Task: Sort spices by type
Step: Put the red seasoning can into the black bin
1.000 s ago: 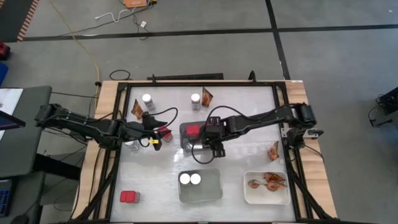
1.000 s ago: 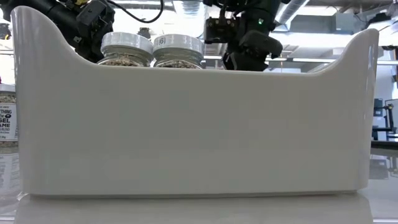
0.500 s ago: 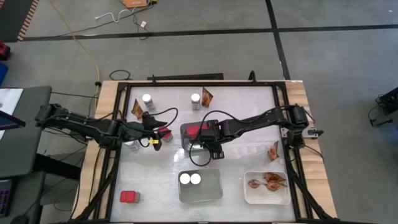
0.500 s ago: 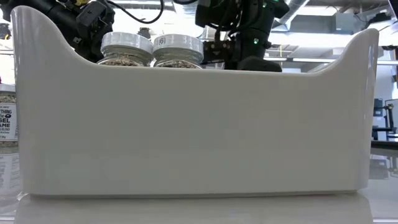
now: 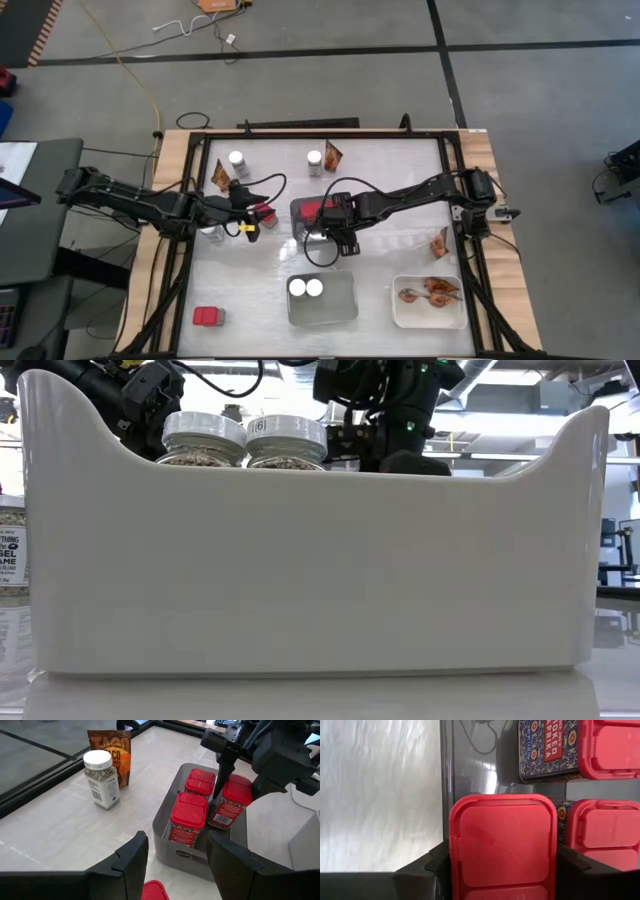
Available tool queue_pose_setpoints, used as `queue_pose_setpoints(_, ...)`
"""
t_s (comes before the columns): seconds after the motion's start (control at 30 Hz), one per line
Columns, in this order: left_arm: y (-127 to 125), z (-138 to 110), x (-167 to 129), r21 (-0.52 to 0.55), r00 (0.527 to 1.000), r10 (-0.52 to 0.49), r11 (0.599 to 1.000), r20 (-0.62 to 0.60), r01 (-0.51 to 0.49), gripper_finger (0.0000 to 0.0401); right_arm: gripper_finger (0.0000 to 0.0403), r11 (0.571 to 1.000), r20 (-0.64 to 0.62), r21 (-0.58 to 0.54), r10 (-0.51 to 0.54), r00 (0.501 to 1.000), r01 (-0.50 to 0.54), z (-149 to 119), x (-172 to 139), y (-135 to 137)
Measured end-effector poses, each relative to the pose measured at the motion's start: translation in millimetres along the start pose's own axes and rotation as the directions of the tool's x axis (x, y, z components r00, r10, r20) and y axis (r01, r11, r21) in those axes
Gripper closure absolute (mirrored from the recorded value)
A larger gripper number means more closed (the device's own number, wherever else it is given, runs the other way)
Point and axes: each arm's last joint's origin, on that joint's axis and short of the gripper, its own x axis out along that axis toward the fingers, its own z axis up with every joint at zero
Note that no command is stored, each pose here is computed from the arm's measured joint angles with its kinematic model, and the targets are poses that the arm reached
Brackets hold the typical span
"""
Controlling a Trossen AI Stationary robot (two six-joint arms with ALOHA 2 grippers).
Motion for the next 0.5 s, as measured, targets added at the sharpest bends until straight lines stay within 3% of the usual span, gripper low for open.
queue_pose_setpoints(0.5, 0.0, -0.1, 0.1, 0.001, 1.000, 0.000, 1.000, -0.001, 0.000, 0.0211, 0.0156, 1.000, -0.014, 0.025, 0.001, 1.000, -0.001, -1.4, -0.1, 0.1)
